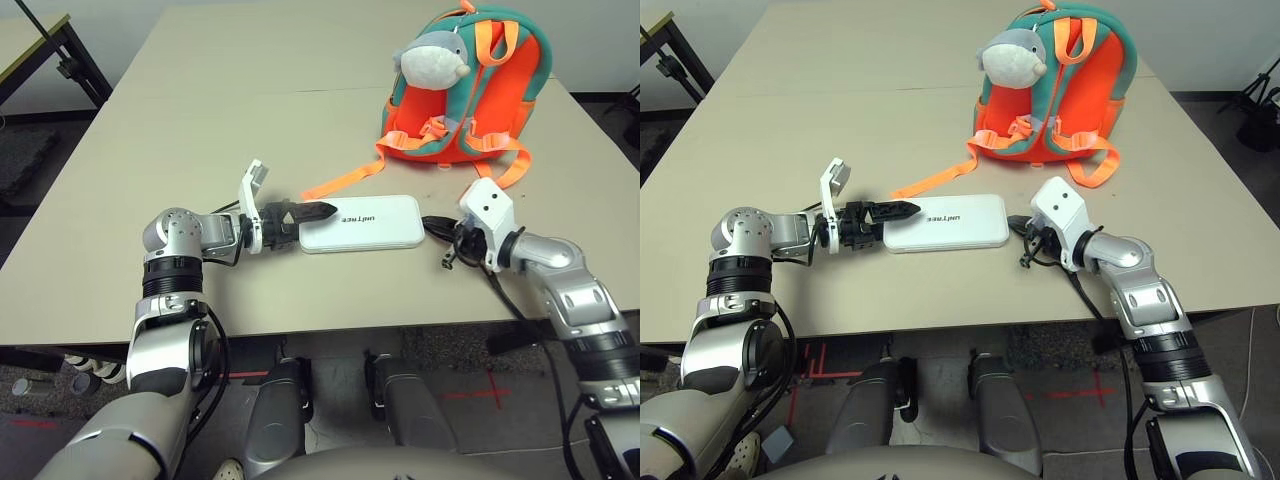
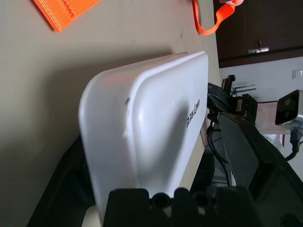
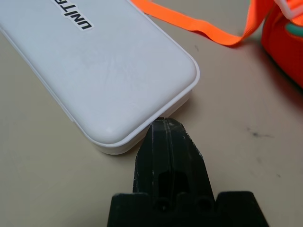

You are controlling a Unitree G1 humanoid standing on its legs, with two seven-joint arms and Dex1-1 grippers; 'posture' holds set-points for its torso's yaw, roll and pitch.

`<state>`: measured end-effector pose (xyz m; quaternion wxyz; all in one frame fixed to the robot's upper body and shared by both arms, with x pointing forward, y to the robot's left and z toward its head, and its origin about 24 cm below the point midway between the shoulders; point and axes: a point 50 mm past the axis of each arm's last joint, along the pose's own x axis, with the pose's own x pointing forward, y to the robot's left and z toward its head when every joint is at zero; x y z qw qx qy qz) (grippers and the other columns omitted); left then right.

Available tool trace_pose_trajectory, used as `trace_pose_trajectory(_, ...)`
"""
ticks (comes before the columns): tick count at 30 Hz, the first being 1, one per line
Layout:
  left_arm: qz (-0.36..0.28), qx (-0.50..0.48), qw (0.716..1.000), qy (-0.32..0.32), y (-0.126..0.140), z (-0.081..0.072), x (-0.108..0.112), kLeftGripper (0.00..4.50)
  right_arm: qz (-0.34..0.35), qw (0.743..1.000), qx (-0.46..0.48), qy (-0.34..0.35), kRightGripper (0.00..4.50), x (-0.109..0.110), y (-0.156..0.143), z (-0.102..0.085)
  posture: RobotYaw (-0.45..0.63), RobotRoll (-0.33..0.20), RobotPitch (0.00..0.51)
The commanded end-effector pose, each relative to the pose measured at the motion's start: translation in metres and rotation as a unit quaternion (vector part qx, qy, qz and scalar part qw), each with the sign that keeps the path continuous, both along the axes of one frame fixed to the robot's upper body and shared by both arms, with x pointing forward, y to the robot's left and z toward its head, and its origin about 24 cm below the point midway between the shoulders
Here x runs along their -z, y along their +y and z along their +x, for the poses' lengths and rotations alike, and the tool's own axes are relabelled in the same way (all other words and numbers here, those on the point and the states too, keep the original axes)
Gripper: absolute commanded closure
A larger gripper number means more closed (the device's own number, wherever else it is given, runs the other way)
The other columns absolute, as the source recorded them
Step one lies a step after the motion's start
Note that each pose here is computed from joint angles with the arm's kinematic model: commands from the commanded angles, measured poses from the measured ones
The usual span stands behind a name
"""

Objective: Put the pencil case into the backpack and zip it.

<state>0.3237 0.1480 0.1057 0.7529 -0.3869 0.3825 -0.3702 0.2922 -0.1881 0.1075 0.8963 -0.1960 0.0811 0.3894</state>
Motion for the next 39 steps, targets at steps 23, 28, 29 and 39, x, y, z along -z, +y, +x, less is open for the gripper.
trace_pose_trajectory(23, 0.009, -0.001, 0.999, -0.035, -0.003, 0.0, -0.002, 3.22, 0.007, 1.0, -0.006, -0.015, 4.32, -0.004, 0.01, 0.006, -0.11, 0.0, 0.148)
trace_pose_trajectory(28, -0.001, -0.016, 0.997, -0.081, 0.0, 0.006, -0.02, 3.22, 0.001, 1.0, 0.012, -0.022, 2.79, -0.004, 0.006, 0.009, -0.11, 0.0, 0.149)
trace_pose_trajectory(29, -0.003, -0.023, 0.995, -0.097, 0.001, 0.008, -0.025, 3.22, 0.001, 1.0, 0.016, -0.024, 2.41, -0.004, 0.005, 0.01, -0.11, 0.0, 0.149)
trace_pose_trajectory(39, 0.004, -0.137, 0.964, -0.227, 0.045, 0.028, -0.098, 3.25, 0.076, 0.989, 0.125, -0.016, 0.0, -0.012, -0.013, 0.022, -0.1, 0.0, 0.155)
